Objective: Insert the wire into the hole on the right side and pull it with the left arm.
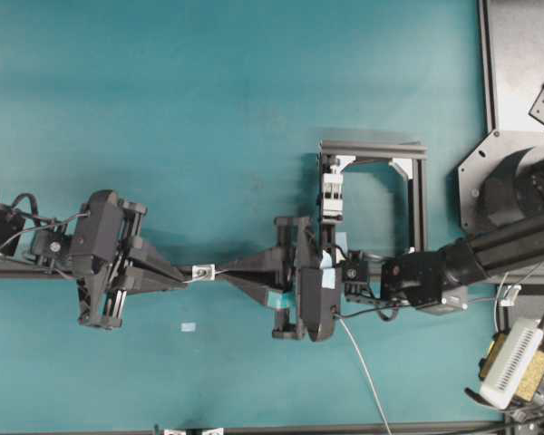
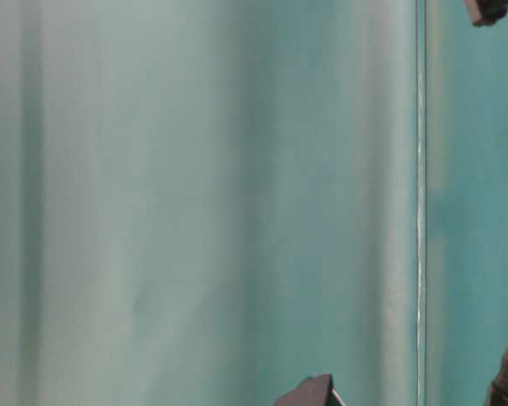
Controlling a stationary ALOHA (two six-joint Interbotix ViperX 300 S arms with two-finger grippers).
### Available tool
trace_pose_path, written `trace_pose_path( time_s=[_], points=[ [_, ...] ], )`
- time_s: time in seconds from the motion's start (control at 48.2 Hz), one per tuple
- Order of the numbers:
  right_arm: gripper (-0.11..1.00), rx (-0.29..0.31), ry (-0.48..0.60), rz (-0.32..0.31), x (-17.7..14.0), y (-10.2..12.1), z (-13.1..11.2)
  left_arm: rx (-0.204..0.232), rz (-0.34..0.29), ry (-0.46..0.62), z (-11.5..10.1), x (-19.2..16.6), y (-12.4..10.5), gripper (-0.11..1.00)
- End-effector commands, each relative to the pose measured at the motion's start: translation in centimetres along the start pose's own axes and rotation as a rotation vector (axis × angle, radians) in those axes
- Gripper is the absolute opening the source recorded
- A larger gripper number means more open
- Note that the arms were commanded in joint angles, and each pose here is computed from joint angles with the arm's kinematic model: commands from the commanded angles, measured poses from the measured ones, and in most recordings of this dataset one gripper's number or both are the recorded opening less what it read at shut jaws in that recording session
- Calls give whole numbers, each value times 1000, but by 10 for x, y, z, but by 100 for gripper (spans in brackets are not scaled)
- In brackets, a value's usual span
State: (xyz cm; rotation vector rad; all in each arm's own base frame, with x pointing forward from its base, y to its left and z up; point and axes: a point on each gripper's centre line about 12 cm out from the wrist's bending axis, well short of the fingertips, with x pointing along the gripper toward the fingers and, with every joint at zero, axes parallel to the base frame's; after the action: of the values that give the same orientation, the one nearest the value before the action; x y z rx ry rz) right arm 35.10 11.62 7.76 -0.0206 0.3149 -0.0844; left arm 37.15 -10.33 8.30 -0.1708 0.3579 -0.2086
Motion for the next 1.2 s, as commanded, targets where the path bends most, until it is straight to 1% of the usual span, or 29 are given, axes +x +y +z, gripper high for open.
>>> trace_pose_path(
  time_s=[0.0,0.041,0.124,0.145,0.166,0.373,0.539,0.768,1.058,1.183],
  points=[
    [42,24,-28,11,-4,1,15,3,-12,-34,12,-1,-4,-10],
    [56,23,-28,15,-5,1,16,1,-10,-32,12,-1,-3,-10],
    [77,24,-32,17,-7,1,18,3,-11,-31,12,-1,-4,-10],
    [82,24,-32,17,-7,0,18,3,-11,-29,11,-1,-4,-10],
    [84,25,-33,17,-7,0,19,3,-11,-29,11,-1,-4,-10],
    [84,23,-36,19,-8,0,20,4,-9,-19,10,-1,-4,-10],
    [84,22,-40,19,-11,-1,22,1,8,6,9,-2,1,-10],
    [84,26,-44,20,-13,-2,24,2,11,18,16,-8,1,-10],
    [84,25,-43,20,-13,-2,23,-3,17,62,31,-35,-2,-10],
    [84,27,-41,20,-13,-2,24,-7,22,89,31,-52,-2,-10]
  ],
)
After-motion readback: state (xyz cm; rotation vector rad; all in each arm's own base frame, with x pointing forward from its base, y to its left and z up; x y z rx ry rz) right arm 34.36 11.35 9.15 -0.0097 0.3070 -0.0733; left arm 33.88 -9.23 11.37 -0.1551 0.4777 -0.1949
